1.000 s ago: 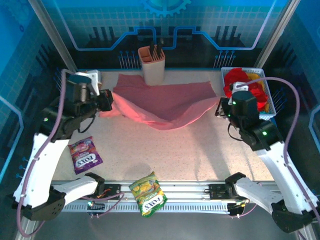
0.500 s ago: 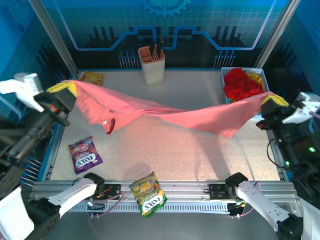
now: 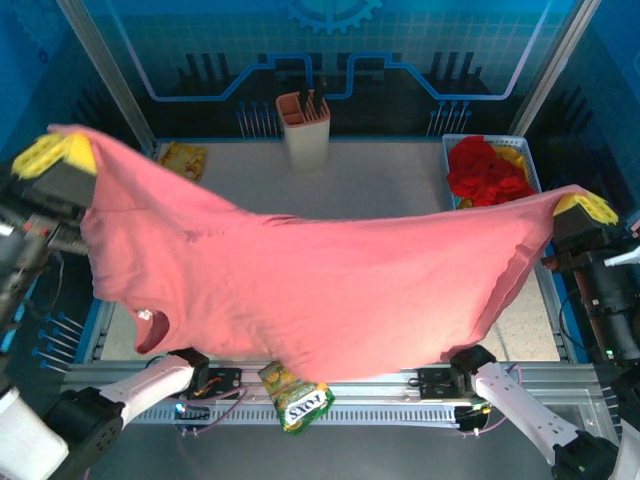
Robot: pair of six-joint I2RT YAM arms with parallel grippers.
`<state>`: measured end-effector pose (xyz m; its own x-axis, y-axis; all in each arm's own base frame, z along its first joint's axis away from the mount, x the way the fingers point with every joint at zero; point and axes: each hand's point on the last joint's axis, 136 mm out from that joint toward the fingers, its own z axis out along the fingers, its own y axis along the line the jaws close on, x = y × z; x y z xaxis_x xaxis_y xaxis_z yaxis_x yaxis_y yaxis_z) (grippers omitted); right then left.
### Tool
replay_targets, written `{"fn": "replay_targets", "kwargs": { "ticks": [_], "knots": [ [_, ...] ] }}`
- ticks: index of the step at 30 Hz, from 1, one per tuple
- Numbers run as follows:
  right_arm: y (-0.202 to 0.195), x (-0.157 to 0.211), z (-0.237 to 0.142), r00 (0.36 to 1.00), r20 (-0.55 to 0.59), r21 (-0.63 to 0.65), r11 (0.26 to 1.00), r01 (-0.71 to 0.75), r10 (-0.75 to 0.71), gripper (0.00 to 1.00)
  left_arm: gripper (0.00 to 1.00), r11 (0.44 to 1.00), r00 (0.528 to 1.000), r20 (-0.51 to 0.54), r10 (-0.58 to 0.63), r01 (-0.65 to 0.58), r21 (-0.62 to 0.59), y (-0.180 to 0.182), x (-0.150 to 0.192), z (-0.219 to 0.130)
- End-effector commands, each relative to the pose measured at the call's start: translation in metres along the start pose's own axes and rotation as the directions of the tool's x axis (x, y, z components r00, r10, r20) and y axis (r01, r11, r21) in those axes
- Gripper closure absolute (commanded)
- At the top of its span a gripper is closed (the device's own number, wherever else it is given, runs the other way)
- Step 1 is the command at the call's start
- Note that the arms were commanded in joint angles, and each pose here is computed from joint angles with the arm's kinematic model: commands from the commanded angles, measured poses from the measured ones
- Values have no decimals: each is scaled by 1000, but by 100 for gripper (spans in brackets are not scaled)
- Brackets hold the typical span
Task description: Fold and stack the t-shirts
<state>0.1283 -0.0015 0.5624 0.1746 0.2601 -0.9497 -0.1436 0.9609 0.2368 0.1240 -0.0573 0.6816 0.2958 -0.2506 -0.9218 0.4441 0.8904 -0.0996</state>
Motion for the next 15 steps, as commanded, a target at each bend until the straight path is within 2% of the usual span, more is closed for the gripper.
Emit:
{"fn": "replay_targets", "kwargs": {
  "ticks": [1,4,7,10,15],
  "knots": [
    [1,21,37,996,-91,62,998,32,-27,100,100,983,993,-78,92,-103,-155,35,37,64],
    [-3,70,71,967,-246,116,988,98,-67,100,100,973,979,-179,95,-129,-191,51,89,95],
    [-5,131,101,904,-415,132,976,174,-105,100,100,961,954,-293,59,-134,-243,75,157,115],
    [-10,193,123,827,-551,141,965,222,-109,100,100,950,922,-383,-52,-72,-302,106,224,124],
    [-20,280,160,766,-639,147,967,208,-68,100,100,902,846,-457,-273,60,-427,162,319,130]
  ]
}}
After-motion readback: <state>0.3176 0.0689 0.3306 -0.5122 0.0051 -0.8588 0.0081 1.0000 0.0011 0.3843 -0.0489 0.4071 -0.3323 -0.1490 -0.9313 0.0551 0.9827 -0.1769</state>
